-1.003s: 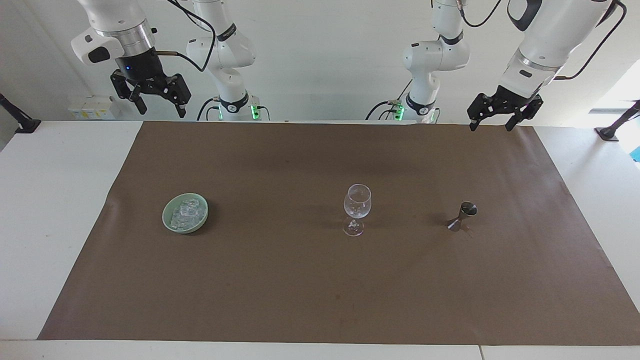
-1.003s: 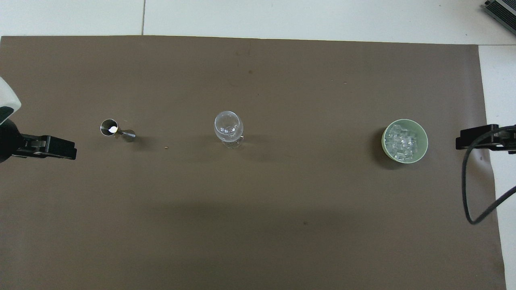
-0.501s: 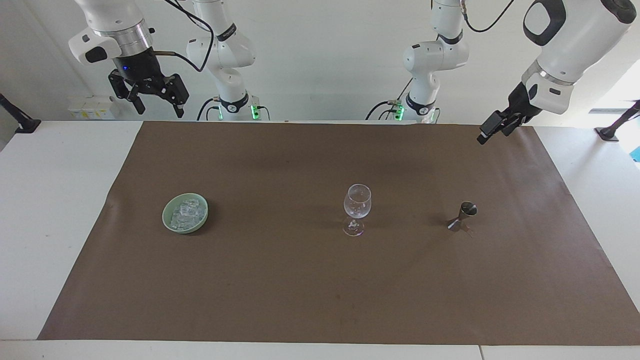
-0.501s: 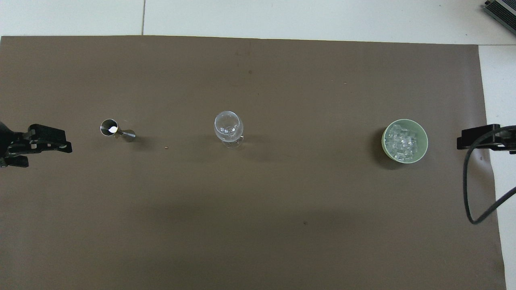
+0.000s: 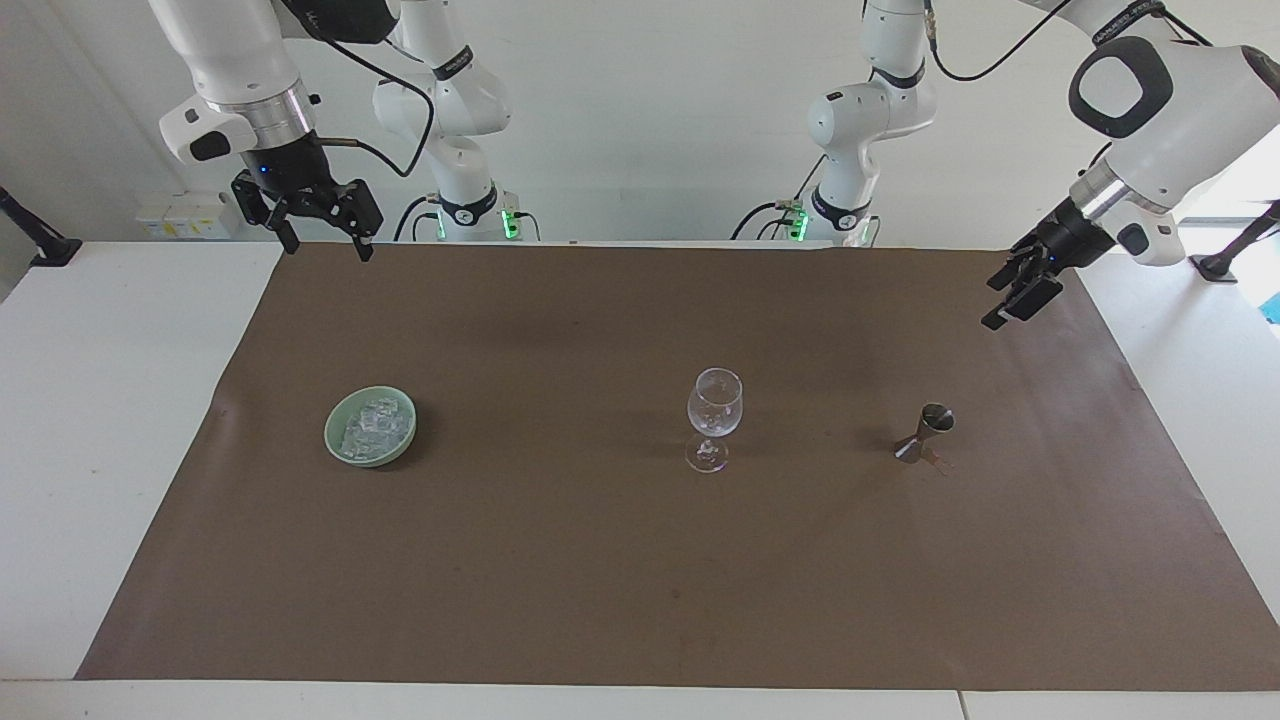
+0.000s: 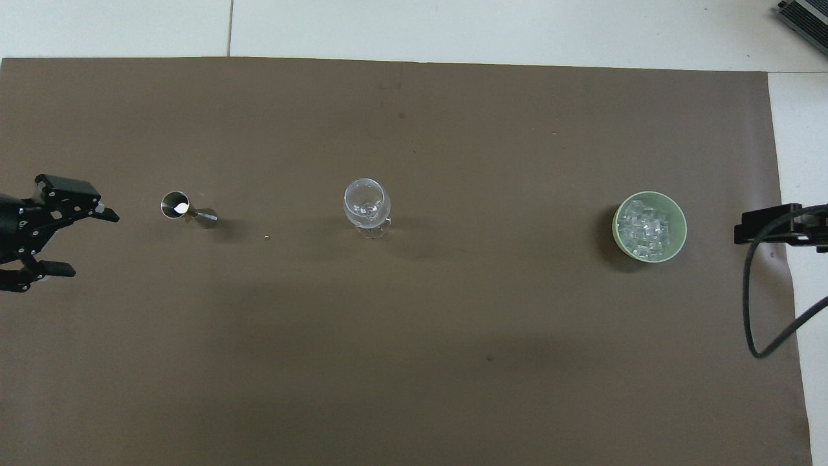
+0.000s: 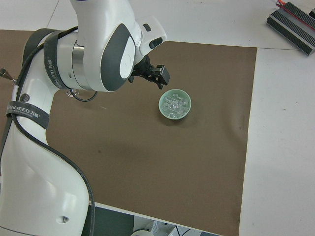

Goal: Pour wine and add ice with both arms
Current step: 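Move the left gripper toward the silver jigger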

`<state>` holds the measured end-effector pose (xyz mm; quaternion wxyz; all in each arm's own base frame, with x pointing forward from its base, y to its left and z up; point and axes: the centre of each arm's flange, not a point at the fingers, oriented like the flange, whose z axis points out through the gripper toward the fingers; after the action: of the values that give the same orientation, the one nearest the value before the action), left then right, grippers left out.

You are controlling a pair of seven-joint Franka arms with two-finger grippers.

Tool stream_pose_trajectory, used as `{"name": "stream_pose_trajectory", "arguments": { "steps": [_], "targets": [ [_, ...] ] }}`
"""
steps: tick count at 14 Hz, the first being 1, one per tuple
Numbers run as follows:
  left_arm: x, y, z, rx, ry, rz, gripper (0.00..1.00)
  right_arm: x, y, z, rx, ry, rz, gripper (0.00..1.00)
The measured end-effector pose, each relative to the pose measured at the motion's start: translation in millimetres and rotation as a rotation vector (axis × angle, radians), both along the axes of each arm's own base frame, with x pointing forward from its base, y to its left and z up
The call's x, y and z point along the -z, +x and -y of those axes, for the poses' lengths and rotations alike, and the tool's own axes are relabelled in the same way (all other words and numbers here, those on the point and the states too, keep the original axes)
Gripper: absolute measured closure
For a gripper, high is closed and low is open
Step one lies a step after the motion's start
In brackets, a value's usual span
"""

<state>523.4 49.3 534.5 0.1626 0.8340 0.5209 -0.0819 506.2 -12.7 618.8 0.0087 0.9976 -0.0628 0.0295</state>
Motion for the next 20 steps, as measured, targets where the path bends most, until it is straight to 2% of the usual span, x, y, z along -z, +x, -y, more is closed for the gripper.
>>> {"name": "stream_pose_trajectory", "arguments": {
  "steps": [6, 11, 17, 20],
  "targets": [
    [67, -10, -41, -0.337, -0.202, -0.063, 0.00, -3, -10.2, 2, 0.002, 0.002, 0.009, 0.00],
    [122, -31, -61, -0.557, -0.376, -0.102, 0.00, 1, -14.8, 2, 0.003, 0.002, -0.032, 0.00],
    [178, -58, -67, -0.817, -0.528, -0.118, 0.00, 2, -17.0, 2, 0.003, 0.003, -0.048, 0.00],
    [202, -67, -62, -0.944, -0.643, -0.127, 0.00, 2, -17.3, 2, 0.003, 0.003, -0.047, 0.00]
  ]
}}
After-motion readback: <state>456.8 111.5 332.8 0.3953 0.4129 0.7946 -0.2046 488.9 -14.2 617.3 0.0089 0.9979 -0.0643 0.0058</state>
